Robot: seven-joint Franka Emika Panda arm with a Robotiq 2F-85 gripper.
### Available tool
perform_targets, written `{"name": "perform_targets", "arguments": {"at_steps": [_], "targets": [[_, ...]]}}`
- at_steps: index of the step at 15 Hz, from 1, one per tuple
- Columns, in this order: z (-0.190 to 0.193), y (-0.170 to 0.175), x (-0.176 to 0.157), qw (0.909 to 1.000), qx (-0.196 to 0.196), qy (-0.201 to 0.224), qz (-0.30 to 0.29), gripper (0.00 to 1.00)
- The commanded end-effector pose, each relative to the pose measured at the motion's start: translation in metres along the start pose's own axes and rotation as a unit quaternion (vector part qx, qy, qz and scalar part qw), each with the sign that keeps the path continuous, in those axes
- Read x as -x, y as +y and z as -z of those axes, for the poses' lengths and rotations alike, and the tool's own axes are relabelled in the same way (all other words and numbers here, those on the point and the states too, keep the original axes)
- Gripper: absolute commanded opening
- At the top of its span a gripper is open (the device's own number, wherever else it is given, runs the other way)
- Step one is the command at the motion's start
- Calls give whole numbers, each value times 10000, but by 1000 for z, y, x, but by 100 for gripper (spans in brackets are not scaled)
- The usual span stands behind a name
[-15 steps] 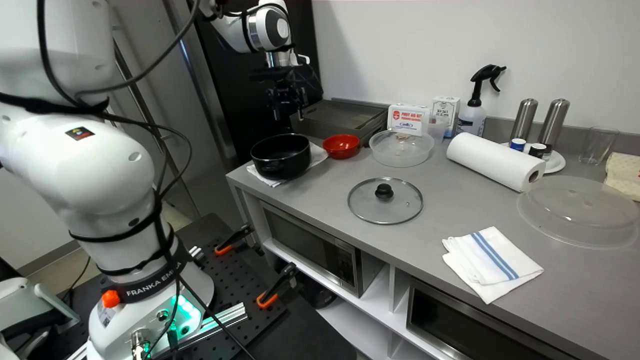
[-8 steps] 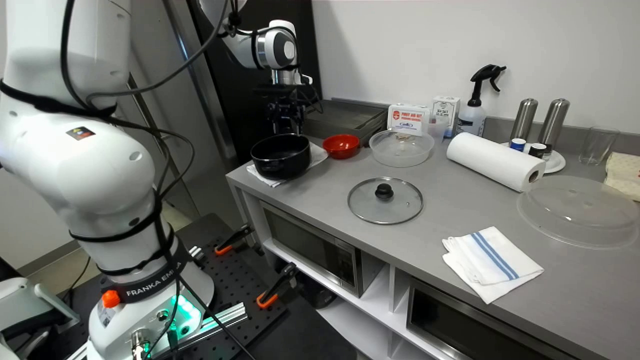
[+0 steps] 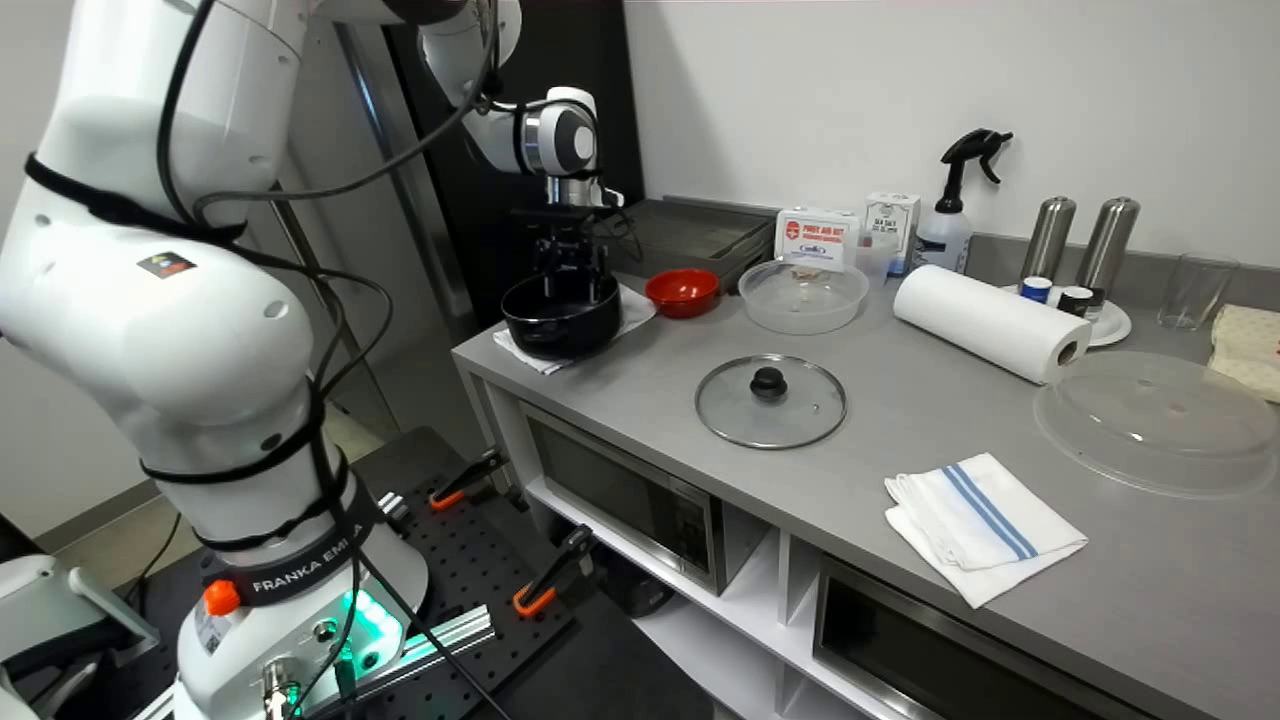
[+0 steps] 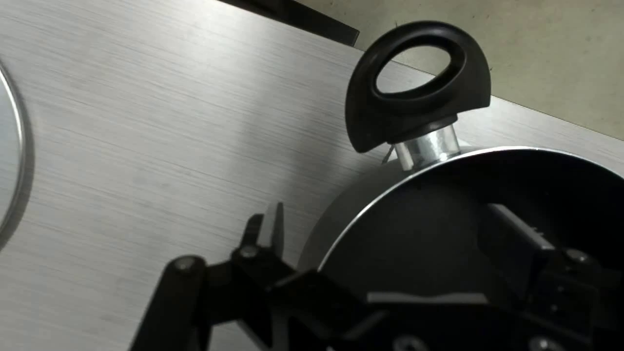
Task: Move the pot to the right
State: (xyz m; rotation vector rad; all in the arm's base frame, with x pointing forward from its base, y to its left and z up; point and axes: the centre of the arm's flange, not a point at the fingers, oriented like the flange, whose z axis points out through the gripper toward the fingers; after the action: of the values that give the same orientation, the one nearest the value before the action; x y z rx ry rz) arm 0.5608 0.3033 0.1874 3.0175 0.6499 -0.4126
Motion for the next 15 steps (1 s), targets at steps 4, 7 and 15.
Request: {"name": "perform_targets", "arguments": {"at_steps": [4, 7, 15], "targets": [[-16, -3, -29, 10000, -34, 24, -6, 100], [-24, 8, -38, 9999, -4, 12, -105, 100], [-35, 32, -54, 9995, 47, 44, -300, 69]]}}
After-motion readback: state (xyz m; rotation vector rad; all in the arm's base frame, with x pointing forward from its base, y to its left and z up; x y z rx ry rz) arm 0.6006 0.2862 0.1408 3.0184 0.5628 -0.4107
